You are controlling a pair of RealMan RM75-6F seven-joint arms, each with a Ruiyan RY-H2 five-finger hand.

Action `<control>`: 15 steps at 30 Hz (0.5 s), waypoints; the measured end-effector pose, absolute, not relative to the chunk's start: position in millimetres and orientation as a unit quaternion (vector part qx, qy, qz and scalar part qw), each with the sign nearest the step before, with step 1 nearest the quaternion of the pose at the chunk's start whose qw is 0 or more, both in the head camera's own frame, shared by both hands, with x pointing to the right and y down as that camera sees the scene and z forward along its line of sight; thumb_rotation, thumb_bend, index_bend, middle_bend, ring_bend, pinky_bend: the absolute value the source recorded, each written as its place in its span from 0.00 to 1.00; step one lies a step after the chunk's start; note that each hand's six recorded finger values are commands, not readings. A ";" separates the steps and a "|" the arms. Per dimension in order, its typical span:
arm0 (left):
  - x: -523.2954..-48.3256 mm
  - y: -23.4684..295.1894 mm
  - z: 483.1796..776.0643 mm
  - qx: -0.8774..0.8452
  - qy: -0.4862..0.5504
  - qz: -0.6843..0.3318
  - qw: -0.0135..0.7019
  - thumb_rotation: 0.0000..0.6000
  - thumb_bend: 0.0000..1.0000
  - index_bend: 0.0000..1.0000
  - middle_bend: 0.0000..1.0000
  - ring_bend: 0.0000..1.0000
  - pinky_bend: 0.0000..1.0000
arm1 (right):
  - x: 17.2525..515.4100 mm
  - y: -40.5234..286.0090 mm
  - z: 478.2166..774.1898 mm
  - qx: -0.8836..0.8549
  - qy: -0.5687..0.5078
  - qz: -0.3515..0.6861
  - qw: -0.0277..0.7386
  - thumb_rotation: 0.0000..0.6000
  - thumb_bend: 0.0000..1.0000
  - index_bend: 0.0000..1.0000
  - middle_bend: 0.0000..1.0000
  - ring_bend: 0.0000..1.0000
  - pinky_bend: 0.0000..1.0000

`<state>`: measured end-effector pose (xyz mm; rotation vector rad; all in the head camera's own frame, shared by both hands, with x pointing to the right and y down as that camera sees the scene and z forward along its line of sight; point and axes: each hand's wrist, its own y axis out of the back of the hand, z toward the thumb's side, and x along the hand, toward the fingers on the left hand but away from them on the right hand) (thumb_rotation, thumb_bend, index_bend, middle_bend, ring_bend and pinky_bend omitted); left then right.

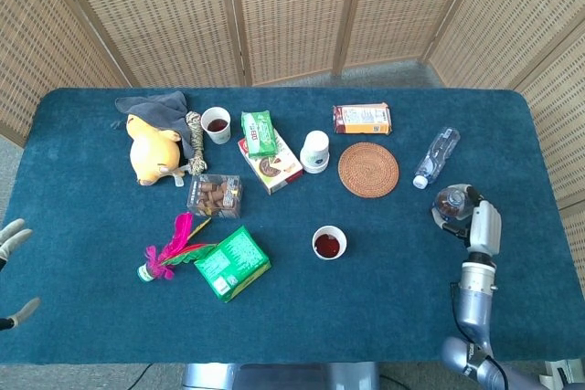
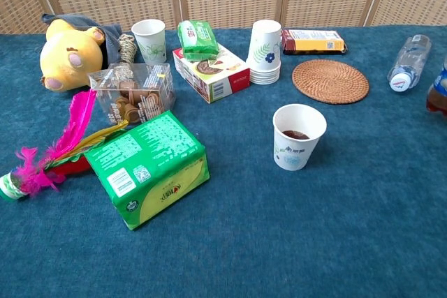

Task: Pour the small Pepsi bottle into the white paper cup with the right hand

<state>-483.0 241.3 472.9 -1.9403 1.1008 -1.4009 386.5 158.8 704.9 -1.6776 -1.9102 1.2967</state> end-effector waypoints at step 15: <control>-482.3 241.3 474.0 -0.714 0.403 -0.516 0.250 1.00 0.33 0.00 0.00 0.00 0.00 | 396.0 165.1 718.1 -0.585 -0.671 0.444 0.095 1.00 0.39 0.54 0.44 0.33 0.53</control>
